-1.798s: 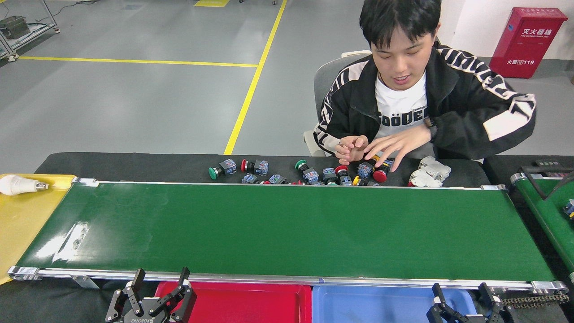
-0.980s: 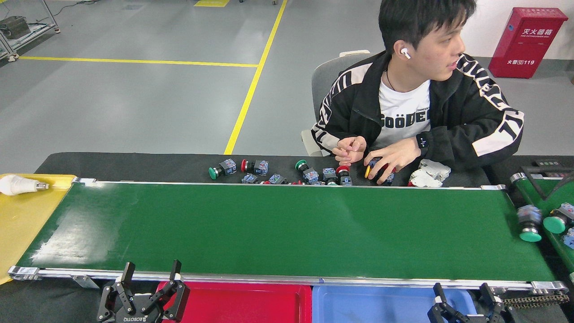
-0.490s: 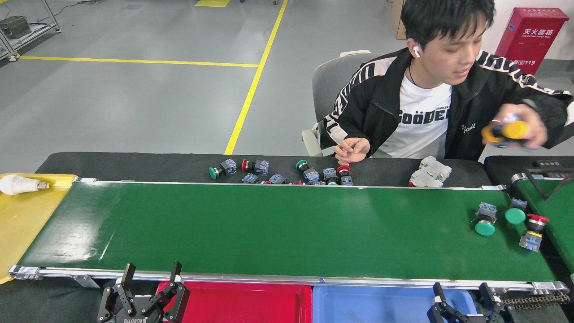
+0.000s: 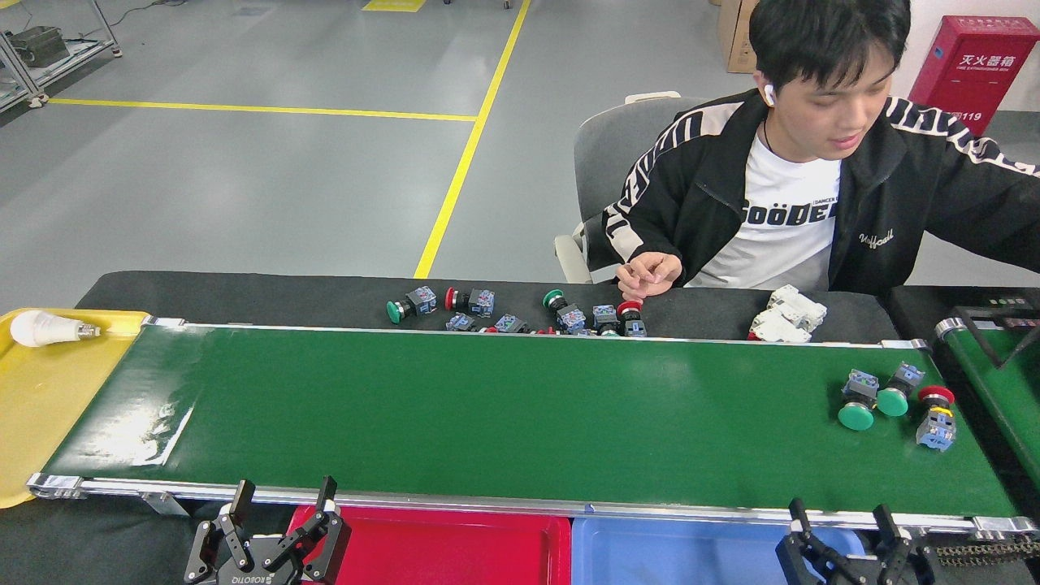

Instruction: Pick switch part from conveyor to tray

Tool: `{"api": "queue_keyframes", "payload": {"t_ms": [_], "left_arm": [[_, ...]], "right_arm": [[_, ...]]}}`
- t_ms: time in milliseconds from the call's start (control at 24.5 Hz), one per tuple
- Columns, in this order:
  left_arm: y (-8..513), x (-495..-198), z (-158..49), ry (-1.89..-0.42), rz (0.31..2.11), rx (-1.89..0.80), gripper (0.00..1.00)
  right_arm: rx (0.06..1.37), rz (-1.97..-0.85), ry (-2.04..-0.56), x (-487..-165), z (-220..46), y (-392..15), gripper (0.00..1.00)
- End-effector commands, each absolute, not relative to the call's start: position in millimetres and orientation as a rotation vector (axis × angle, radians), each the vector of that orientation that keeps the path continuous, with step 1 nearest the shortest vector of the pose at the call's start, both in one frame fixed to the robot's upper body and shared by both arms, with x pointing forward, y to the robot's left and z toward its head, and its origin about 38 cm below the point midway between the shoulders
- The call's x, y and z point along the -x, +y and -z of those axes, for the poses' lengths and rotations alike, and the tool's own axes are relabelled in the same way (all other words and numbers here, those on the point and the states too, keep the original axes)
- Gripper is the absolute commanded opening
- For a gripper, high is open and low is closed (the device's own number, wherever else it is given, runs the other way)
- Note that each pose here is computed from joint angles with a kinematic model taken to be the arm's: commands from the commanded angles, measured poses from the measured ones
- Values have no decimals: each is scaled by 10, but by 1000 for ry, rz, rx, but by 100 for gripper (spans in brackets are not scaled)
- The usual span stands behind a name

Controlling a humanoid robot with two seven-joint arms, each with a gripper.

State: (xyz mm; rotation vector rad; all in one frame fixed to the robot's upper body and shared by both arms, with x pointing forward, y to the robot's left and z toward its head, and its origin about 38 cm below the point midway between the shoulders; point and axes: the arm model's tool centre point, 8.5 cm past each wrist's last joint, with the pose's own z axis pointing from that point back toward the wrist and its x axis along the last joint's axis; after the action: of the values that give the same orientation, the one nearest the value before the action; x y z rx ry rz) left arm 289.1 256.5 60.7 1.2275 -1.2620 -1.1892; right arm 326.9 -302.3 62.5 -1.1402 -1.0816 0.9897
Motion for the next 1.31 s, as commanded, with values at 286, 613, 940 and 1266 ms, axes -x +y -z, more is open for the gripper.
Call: {"api": "queue_keyframes", "payload": {"t_ms": [286, 613, 940, 1266], "left_arm": [[2575, -2922, -684, -1280, 1183, -1248, 100], [2583, -2918, -678, -1280, 1192, -1249, 100], [2619, -2895, -593, -1207, 1252, -1188, 100], [2641, -2884, -568, -1204, 1332, -1156, 100]], "right_arm": [[1139, -955, -918, -3943, -467, -2980, 91], [1094, -961, -902, -4266, -408, -2891, 84], [997, -1060, -1019, -4308, -374, -2554, 33], [932, -1207, -1249, -4025, -573, -2085, 23]]}}
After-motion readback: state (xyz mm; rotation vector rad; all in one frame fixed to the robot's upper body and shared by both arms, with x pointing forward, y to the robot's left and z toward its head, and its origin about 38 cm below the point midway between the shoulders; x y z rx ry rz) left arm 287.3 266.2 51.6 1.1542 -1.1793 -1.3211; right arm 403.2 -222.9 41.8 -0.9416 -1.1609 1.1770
